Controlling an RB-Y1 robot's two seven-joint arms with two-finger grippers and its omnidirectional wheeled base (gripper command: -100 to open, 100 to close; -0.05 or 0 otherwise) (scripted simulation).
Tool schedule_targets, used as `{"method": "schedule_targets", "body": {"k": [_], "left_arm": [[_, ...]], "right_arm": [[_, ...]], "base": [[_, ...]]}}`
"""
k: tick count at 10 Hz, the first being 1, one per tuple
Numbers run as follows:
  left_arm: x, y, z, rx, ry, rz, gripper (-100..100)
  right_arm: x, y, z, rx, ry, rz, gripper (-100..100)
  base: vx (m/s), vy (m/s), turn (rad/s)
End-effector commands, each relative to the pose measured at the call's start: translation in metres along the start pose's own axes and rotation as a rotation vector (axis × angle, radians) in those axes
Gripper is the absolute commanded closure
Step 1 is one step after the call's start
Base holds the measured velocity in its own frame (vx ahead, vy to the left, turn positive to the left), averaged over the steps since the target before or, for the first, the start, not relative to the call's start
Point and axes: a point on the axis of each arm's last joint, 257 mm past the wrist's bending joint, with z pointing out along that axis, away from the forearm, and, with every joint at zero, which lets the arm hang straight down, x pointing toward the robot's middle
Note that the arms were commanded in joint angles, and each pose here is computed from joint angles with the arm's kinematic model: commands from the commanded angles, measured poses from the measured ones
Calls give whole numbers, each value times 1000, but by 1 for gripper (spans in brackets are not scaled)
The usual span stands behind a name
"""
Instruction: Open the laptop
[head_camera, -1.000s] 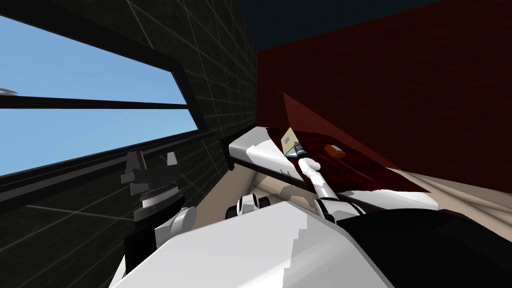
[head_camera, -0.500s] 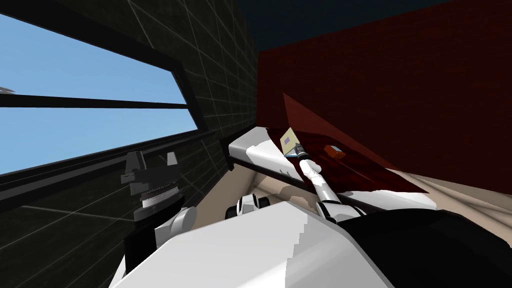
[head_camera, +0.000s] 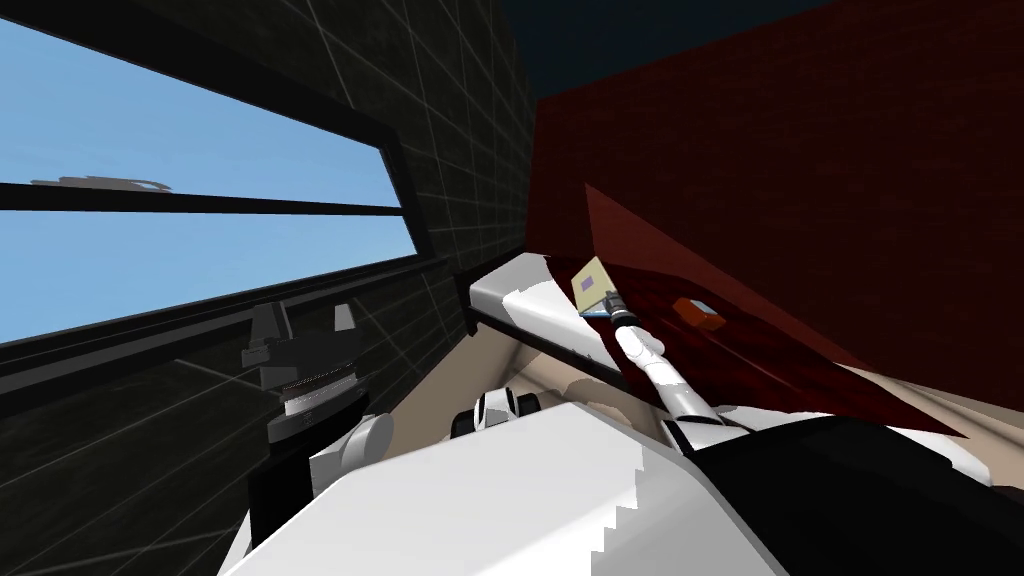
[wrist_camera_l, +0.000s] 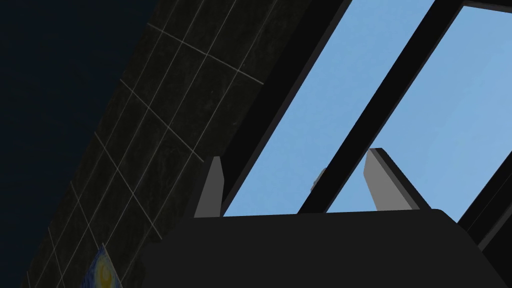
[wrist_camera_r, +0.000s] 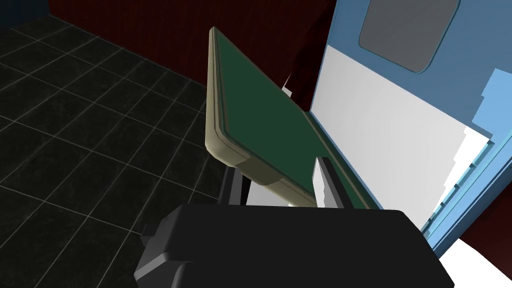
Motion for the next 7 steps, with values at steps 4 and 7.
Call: {"method": "schedule_targets", "body": {"k": [4,7], "left_arm": [[0,0,0,0,0,0,0],[0,0,0,0,0,0,0]], "right_arm": [[50,15,-16,-16,66,2,100],[62,36,-28,-59,76,62,100]], "base": [[-30,11,198],[3,9,18]]}}
